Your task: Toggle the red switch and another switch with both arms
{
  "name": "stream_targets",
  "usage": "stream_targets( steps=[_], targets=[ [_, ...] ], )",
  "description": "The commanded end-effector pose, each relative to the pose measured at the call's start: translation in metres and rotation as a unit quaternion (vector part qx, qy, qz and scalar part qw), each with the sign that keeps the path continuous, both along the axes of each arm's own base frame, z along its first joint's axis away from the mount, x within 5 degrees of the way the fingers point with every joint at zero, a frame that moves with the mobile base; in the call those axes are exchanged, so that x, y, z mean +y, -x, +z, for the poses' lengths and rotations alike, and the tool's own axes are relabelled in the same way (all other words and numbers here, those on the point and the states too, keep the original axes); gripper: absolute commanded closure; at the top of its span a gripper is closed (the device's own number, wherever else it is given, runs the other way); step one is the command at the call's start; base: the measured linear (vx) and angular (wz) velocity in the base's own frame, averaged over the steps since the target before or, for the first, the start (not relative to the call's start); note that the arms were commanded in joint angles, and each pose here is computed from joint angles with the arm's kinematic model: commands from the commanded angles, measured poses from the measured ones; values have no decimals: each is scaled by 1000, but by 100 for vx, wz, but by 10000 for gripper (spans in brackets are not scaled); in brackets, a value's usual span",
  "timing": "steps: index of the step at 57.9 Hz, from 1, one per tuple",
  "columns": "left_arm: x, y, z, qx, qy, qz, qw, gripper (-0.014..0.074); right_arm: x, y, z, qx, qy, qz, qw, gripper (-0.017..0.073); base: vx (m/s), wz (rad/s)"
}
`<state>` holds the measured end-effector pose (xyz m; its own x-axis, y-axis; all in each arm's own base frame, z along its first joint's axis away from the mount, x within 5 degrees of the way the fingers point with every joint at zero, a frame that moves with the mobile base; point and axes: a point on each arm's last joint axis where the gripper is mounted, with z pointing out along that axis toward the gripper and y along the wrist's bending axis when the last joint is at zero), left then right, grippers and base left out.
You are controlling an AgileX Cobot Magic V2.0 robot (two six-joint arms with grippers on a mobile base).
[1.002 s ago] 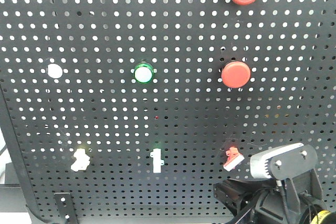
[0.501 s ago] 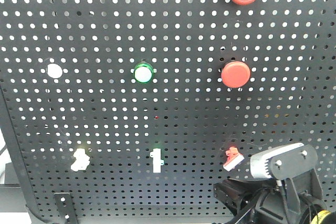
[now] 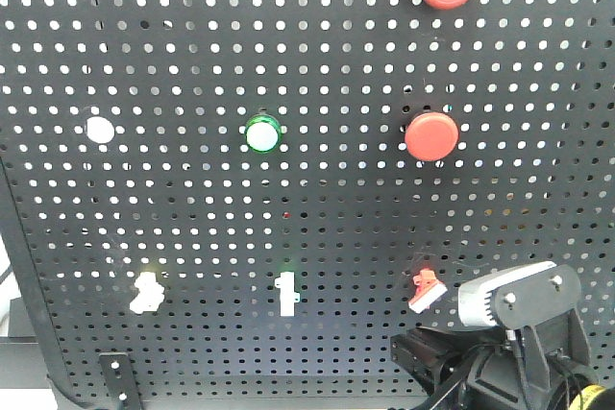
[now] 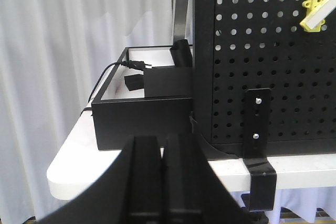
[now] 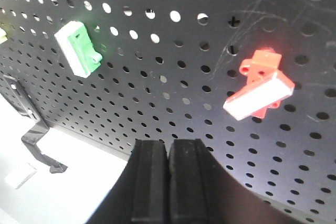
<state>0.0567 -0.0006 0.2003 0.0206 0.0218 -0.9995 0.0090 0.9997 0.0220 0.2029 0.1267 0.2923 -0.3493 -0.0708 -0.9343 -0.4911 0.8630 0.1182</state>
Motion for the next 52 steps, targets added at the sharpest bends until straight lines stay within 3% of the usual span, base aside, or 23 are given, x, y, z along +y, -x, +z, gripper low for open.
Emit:
stream_targets(
  steps=[1, 8, 12, 21, 29, 33, 43, 46, 52],
  targets=[
    [0, 1, 4, -42, 9, -2, 999, 591, 0, 1, 22, -59, -35, 4, 998, 566, 0, 0],
    [0, 1, 4, -42, 9, -2, 999, 591, -16, 15, 30, -91, -26, -3, 995, 566, 0, 0],
    [0, 1, 4, -42, 9, -2, 999, 591, -33, 30, 36, -116, -36, -23, 992, 566, 0, 0],
    [0, 1, 4, -42, 9, -2, 999, 591, -79, 64, 17, -150, -38, -106, 982, 566, 0, 0],
    [0, 1, 4, -42, 9, -2, 999, 591, -109, 95, -19, -166, -1, -185, 969, 566, 0, 0],
    [0, 1, 4, -42, 9, -2, 999, 591, -115, 110, -37, -174, 12, -202, 964, 566, 0, 0],
    [0, 1, 4, -42, 9, -2, 999, 591, -119, 135, -79, -188, 29, -201, 961, 566, 0, 0],
    [0, 1, 4, -42, 9, -2, 999, 591, -122, 146, -101, -160, 37, -212, 963, 566, 0, 0],
    [0, 1, 4, -41, 9, -2, 999, 591, -123, 147, -106, -141, 45, -218, 965, 566, 0, 0]
  ],
)
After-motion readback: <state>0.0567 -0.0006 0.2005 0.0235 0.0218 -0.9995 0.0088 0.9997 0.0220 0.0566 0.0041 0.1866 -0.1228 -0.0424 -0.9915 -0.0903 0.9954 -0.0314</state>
